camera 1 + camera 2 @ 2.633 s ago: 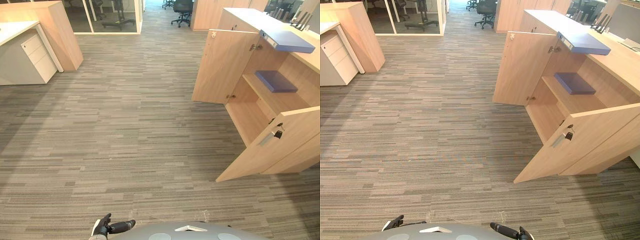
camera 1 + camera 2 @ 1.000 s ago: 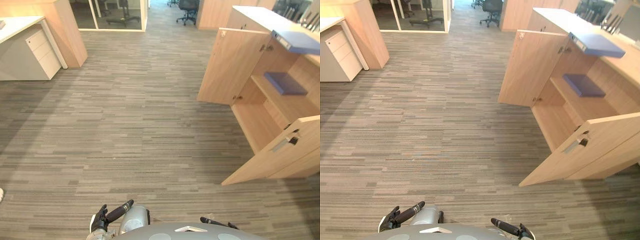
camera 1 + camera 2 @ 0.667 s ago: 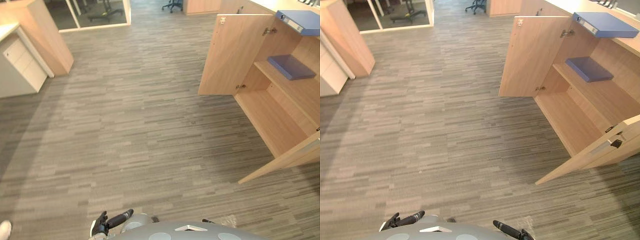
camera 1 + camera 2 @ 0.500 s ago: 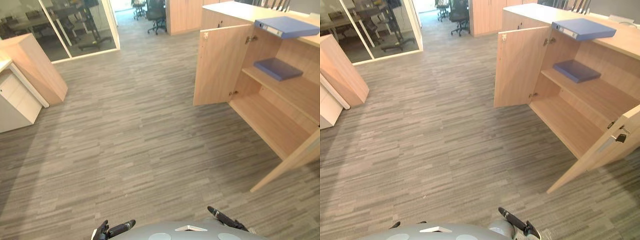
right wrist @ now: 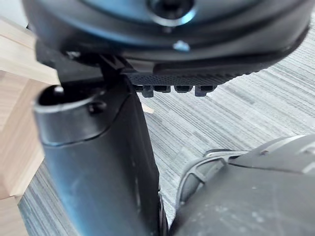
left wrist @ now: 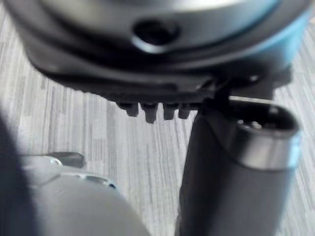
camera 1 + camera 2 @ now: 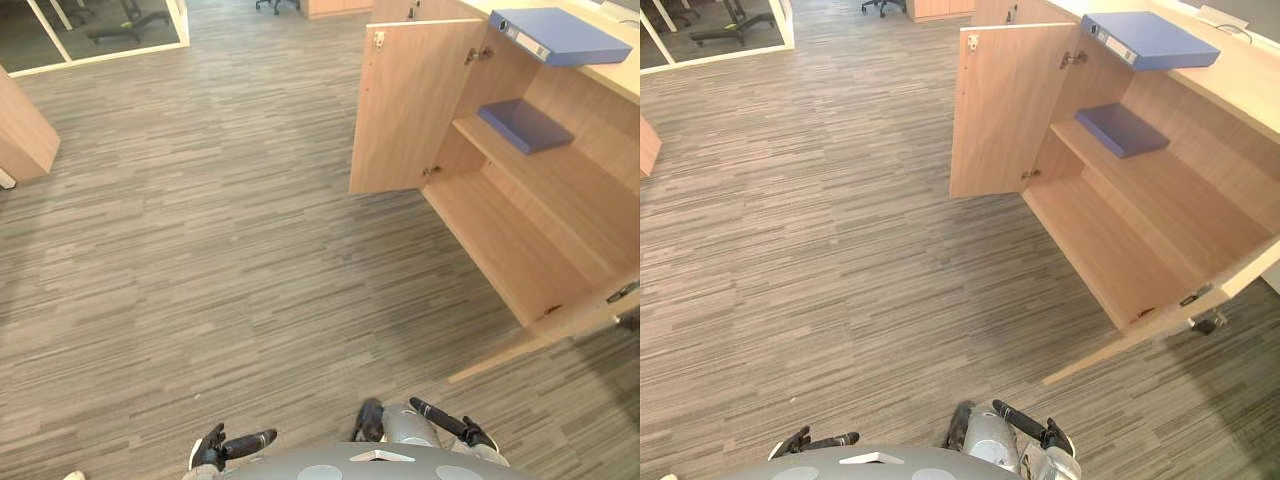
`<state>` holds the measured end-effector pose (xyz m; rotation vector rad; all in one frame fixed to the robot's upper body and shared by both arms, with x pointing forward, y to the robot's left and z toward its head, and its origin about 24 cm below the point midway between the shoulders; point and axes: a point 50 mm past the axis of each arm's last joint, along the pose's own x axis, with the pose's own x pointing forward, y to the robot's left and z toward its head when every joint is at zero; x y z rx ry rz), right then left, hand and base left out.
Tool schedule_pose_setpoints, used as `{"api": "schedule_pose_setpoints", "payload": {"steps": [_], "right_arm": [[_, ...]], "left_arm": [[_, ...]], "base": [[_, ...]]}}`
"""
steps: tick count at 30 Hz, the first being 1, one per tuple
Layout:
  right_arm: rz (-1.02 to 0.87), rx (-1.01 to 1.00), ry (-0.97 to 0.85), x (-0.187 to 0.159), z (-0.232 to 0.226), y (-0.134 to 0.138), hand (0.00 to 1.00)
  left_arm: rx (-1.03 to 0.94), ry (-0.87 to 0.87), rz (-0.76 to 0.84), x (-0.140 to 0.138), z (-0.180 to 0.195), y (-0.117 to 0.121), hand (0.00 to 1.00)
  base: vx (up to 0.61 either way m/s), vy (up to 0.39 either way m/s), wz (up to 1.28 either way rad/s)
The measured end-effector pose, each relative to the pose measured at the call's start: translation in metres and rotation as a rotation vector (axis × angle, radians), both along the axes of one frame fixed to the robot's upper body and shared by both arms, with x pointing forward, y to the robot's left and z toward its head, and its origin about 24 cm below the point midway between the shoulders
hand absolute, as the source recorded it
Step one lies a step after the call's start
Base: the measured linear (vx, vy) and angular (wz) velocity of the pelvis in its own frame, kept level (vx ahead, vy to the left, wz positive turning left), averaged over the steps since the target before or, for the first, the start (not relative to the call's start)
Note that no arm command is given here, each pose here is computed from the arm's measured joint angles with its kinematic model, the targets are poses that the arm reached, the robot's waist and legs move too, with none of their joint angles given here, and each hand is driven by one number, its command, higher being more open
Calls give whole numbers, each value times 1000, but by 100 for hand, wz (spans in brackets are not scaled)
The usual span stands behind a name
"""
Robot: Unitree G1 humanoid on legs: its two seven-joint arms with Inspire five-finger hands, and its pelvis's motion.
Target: Walk over to the cabinet, pick up the folder, carry it to the office cabinet, place the folder inside the office cabinet, then close the office cabinet door
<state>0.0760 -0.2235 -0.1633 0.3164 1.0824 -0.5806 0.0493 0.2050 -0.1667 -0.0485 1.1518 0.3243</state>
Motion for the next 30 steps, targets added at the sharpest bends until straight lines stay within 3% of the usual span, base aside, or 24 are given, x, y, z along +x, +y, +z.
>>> {"api": "schedule_pose_setpoints", "payload": {"steps": [6, 10, 24, 30], "right_arm": [[-27, 8, 2, -1, -1, 0, 100], [45, 36, 20, 8, -3, 8, 100], [69, 83, 10, 6, -6, 31, 100], [-1, 32, -39, 14, 1, 6, 100]], "left_arm": [[-39, -55, 179, 0, 2, -4, 100], [-33, -78, 153, 7, 3, -6, 100], [16, -69, 145, 12, 5, 12, 100], [-7, -7, 102, -2, 0, 2, 100]], "base": [[247, -193, -35], [225, 31, -94], [284, 327, -77], [136, 298, -69]]}}
